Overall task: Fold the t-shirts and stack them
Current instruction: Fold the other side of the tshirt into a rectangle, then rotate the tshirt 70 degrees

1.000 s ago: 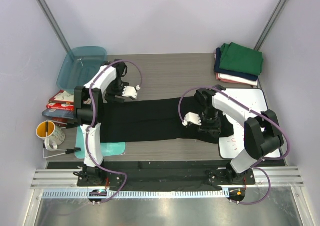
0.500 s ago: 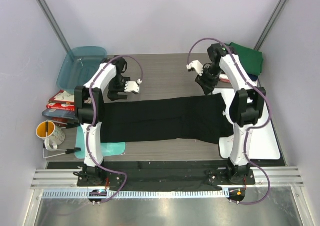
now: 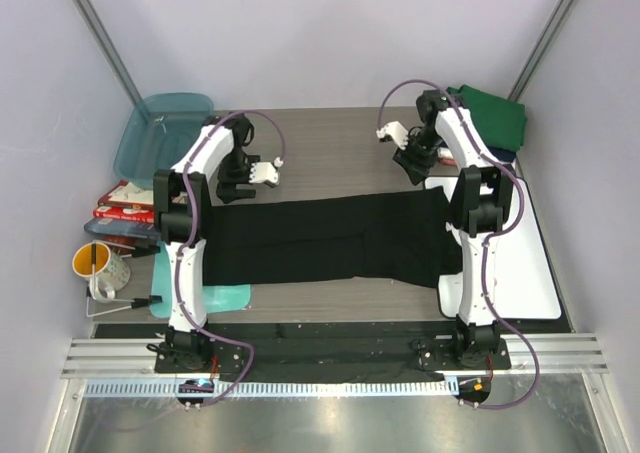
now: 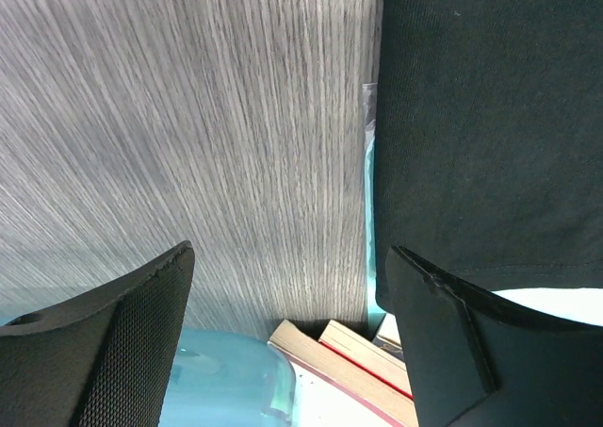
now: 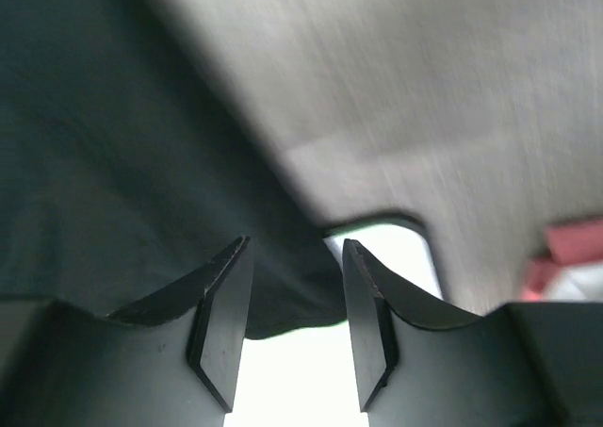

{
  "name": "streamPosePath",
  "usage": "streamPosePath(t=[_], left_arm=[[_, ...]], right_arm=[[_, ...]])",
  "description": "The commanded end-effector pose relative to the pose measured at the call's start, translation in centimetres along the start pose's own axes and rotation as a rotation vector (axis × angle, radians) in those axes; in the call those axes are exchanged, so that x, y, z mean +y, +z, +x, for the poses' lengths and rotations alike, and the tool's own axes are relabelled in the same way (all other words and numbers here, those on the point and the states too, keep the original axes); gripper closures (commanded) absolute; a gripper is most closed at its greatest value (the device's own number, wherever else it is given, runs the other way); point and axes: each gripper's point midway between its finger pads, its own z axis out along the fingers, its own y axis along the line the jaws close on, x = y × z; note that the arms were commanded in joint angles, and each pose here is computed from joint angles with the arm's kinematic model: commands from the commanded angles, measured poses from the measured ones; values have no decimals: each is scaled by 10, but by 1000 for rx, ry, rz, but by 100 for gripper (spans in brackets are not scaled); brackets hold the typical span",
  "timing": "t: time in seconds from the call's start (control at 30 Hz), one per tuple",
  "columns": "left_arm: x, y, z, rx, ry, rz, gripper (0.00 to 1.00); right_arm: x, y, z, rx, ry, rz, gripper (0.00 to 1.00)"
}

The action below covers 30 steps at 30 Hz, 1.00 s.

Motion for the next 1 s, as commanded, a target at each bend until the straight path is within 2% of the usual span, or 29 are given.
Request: streamPosePath(t=[0.0,0.1,0.27,0.4,0.57,0.67,0.7,0.77,0.8,0.97], left_arm=[[-2,-14,-4,-33,3,-3,18],[-12,-26,-9,-62,26,28,19],[-37,-36,-25,-80,119,96,22],[-66,-23,-29,-59,189,184,23],[-79,-18,-33,-68,203,216,28],[-84,-14,-34,-71,195,239,43],[-88,-10,-34,-67,194,251,71],[-91,-7,-33,-65,188,259,95],[-93,-7,-34,-71,179,266,100],[-107,-10,-38,-95,150,311,100]], right_arm=[[92,-28,9,108,-141,-195,53],[116,-23,23,168,-156,-246,55],[125,-14,29,193,-119,-282,56],[125,-3,36,228,-116,-307,56],[121,11,41,265,-90,-327,56],[118,21,39,262,-68,-340,59],[115,23,35,256,-59,-330,62],[113,31,35,264,-43,-340,66],[110,32,33,258,-37,-333,68],[111,37,35,266,-35,-344,71]])
